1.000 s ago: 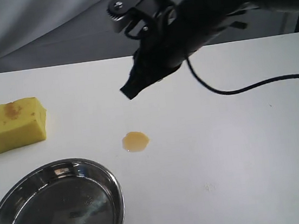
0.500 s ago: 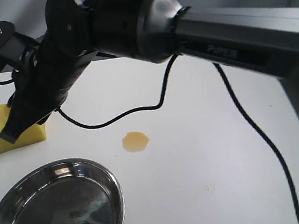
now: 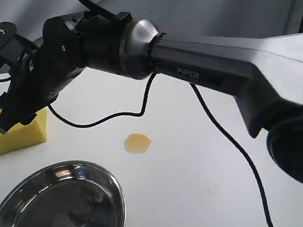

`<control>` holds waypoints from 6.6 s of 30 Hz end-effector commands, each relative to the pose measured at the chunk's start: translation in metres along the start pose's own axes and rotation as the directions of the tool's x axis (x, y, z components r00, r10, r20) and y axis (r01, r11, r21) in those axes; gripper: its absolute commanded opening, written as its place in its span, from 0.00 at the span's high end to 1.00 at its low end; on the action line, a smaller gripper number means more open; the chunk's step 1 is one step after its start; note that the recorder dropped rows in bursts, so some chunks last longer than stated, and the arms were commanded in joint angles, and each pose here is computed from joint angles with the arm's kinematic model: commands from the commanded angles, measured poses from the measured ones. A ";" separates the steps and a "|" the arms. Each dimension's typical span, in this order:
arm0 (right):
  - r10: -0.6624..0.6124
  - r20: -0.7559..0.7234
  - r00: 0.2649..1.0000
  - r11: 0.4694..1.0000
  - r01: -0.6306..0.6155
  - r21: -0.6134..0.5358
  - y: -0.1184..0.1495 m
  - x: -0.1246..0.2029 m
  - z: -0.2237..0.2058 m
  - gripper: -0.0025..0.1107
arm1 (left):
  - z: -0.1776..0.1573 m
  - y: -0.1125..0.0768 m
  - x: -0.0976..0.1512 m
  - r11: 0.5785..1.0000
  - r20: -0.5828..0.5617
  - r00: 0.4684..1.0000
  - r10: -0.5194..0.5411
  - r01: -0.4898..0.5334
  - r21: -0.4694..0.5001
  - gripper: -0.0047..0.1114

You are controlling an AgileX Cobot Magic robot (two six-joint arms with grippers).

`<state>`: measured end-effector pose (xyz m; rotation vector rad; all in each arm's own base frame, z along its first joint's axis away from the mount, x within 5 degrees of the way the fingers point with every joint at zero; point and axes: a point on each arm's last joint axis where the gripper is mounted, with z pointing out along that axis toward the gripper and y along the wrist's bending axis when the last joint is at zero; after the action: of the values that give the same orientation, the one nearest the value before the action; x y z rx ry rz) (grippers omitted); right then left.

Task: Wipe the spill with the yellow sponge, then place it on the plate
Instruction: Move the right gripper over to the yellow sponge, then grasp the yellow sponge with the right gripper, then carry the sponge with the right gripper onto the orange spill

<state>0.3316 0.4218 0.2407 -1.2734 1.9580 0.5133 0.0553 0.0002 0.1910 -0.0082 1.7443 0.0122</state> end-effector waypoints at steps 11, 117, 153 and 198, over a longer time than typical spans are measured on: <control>0.187 0.160 0.969 0.978 -0.200 0.064 -0.023 0.024 0.051 0.47 | 0.000 0.000 0.001 1.000 0.002 1.000 -0.004 0.004 -0.002 0.96; 0.077 -0.145 0.986 0.997 -0.080 -0.014 -0.058 0.037 0.062 0.98 | 0.000 0.000 0.001 1.000 0.002 1.000 -0.004 0.004 -0.002 0.96; 0.362 -0.382 0.850 0.929 -0.363 0.073 -0.118 0.106 -0.085 0.98 | 0.000 0.000 0.001 1.000 0.002 1.000 -0.004 0.004 -0.002 0.96; 0.329 -0.287 0.900 0.944 -0.319 0.081 -0.079 0.122 -0.125 0.54 | 0.000 0.000 0.001 1.000 0.002 1.000 -0.004 0.004 -0.002 0.96</control>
<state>0.3298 0.2223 0.2370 -1.0717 2.4601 0.4334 0.0551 0.0002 0.1911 -0.0082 1.7420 0.0123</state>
